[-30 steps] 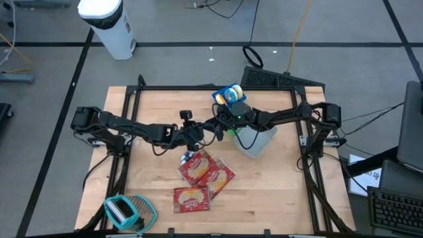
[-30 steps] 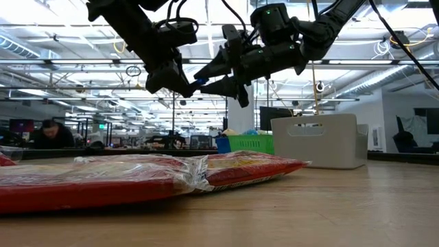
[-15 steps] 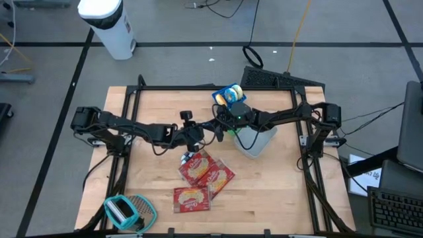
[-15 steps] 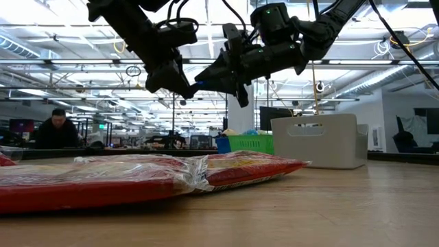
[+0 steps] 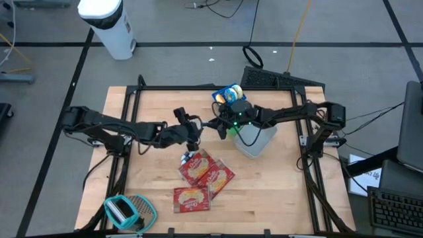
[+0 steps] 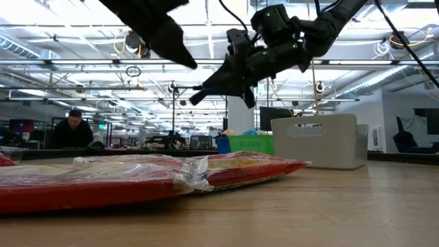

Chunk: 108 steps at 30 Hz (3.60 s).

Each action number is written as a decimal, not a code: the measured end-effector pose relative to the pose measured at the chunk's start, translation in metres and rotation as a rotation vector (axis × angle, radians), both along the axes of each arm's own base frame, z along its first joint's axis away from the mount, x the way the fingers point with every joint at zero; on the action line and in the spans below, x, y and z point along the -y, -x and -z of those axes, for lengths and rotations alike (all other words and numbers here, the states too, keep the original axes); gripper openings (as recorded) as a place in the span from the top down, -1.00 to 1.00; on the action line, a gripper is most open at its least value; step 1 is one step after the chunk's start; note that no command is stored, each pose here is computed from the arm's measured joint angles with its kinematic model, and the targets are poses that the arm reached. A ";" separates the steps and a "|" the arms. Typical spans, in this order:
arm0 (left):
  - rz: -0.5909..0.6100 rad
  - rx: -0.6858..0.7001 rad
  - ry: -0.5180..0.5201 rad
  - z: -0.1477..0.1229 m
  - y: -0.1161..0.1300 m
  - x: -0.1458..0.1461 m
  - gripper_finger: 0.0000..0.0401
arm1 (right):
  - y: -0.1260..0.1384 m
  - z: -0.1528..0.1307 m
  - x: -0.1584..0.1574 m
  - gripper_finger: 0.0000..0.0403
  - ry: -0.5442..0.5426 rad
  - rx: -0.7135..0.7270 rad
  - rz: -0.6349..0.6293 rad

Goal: Pick & Place Food Item
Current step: Put the large blue food coloring bottle into the green bin, then put the small brown food coloring bottle into the green bin

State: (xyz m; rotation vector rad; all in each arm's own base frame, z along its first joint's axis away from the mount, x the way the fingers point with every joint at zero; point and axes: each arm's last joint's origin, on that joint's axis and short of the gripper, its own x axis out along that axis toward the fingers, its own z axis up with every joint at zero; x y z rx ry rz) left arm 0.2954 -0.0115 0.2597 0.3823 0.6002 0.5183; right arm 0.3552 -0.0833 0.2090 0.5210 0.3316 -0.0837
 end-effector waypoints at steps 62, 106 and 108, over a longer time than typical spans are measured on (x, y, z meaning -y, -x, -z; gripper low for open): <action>0.042 -0.249 0.468 0.085 0.018 -0.003 -0.31 | 0.071 -0.002 0.015 -0.13 0.238 -0.336 0.259; -0.001 -0.430 0.110 0.124 -0.007 -0.018 0.63 | 0.067 -0.003 0.009 -0.10 0.172 -0.300 0.280; -0.013 -0.398 0.015 0.113 -0.015 -0.019 0.61 | 0.065 -0.005 0.006 -0.10 0.156 -0.279 0.279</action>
